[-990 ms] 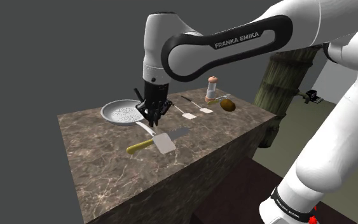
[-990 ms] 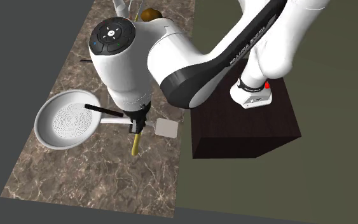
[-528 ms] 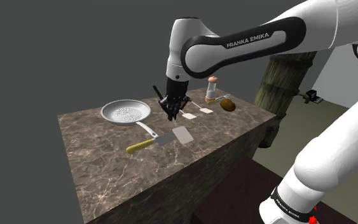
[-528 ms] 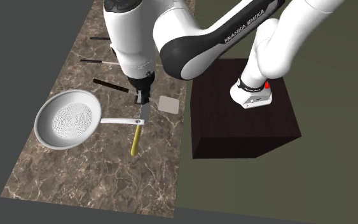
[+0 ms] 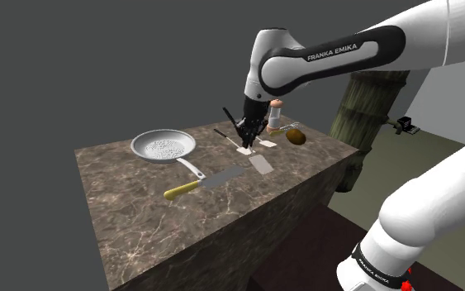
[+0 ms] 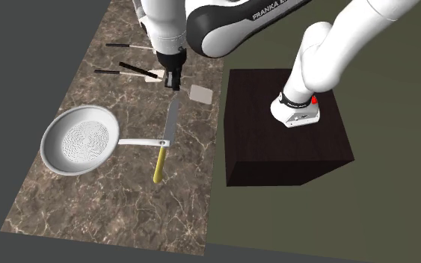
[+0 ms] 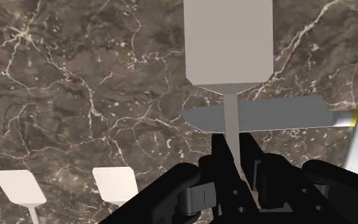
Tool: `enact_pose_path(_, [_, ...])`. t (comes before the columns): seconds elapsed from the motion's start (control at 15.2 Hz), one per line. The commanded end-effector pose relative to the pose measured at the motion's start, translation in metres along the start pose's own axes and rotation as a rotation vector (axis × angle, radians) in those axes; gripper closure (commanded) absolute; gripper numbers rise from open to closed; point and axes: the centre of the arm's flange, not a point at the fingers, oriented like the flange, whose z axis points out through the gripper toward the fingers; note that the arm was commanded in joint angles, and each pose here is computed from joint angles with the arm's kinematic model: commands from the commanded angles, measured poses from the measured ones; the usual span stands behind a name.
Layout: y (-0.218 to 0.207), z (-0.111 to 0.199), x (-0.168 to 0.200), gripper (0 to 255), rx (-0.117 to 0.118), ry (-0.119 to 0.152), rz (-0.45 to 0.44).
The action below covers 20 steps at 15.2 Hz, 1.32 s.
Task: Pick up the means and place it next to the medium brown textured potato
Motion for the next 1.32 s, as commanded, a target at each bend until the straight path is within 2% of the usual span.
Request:
enact_pose_path(0.0, [0.028, 0.000, 0.002, 255, 0.001, 0.000, -0.002])
enact_pose_path(1.25, [0.278, 0.001, 0.018, 255, 0.001, 0.000, -0.002])
